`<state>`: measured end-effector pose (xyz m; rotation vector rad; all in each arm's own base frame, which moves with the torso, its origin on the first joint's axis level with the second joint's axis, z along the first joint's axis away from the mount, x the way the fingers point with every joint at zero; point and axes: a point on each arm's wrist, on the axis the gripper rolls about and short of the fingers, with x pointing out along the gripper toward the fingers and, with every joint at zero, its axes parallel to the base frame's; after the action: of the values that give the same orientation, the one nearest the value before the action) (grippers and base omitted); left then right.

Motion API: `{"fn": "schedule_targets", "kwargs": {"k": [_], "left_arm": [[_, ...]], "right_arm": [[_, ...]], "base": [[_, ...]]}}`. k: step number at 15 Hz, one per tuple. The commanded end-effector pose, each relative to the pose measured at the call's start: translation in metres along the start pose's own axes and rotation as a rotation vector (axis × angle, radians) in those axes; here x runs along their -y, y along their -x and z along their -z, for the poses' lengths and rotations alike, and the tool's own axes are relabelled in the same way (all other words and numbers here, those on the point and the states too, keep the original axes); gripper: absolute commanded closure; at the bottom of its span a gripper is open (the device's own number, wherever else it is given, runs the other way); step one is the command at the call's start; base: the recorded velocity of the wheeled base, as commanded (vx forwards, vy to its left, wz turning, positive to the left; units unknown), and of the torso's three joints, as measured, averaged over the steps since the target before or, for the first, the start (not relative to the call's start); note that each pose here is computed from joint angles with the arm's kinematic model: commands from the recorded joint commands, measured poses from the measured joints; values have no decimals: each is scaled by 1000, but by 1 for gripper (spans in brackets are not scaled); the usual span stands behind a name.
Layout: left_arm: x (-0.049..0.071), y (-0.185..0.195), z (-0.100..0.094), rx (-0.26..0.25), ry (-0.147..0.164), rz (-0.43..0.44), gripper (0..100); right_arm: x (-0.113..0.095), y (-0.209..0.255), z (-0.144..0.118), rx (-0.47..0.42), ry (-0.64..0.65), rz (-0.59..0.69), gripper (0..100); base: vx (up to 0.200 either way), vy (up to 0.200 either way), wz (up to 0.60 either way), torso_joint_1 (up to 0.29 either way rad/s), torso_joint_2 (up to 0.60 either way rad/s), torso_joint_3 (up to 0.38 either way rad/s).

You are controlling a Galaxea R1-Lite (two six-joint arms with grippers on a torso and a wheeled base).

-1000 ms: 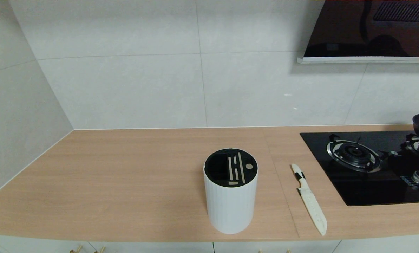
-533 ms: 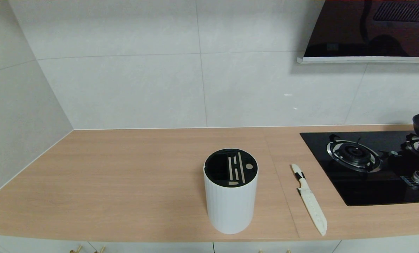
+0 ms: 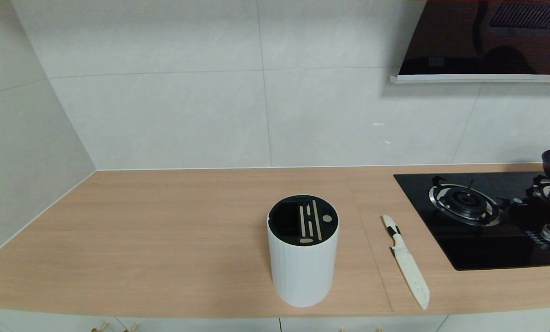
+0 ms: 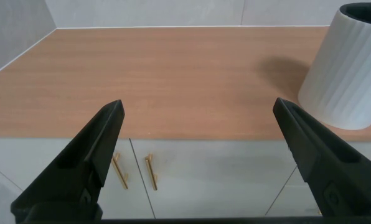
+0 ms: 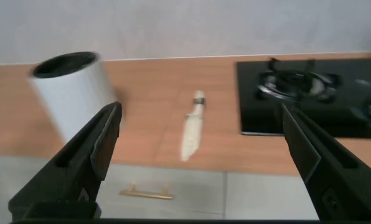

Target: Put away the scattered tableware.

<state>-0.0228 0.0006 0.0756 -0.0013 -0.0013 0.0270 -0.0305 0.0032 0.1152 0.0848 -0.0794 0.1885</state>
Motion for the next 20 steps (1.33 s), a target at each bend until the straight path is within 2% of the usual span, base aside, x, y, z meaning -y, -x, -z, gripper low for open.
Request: {"fn": "schedule_targets", "kwargs": {"k": [1, 4, 5, 6, 7, 10, 11, 12, 15, 20], "left_arm": [[0, 0, 0, -1, 0, -1, 0], [0, 0, 0, -1, 0, -1, 0], [0, 0, 0, -1, 0, -1, 0], [0, 0, 0, -1, 0, -1, 0], [0, 0, 0, -1, 0, -1, 0], [0, 0, 0, -1, 0, -1, 0], [0, 0, 0, -1, 0, -1, 0], [0, 0, 0, -1, 0, -1, 0], [0, 0, 0, -1, 0, -1, 0], [0, 0, 0, -1, 0, -1, 0]], "right_arm": [[1, -29, -34, -155, -28, -28, 0], [6, -75, -56, -333, -45, -28, 0], [7, -86, -59, -367, -52, -35, 0], [7, -111, -63, -449, -60, -56, 0], [6, -128, -66, -491, -62, -72, 0], [5, -185, -59, -624, -38, -38, 0], [4, -194, -57, -637, -32, -36, 0], [1, -220, -43, -666, -18, -33, 0], [-5, -267, -16, -643, 25, 22, 0], [-14, -300, 35, -724, 46, 26, 0]], "base": [[0, 0, 0, 0, 0, 0], [0, 0, 0, 0, 0, 0], [0, 0, 0, 0, 0, 0], [0, 0, 0, 0, 0, 0], [0, 0, 0, 0, 0, 0], [0, 0, 0, 0, 0, 0], [0, 0, 0, 0, 0, 0], [0, 0, 0, 0, 0, 0], [0, 0, 0, 0, 0, 0], [0, 0, 0, 0, 0, 0]]}}
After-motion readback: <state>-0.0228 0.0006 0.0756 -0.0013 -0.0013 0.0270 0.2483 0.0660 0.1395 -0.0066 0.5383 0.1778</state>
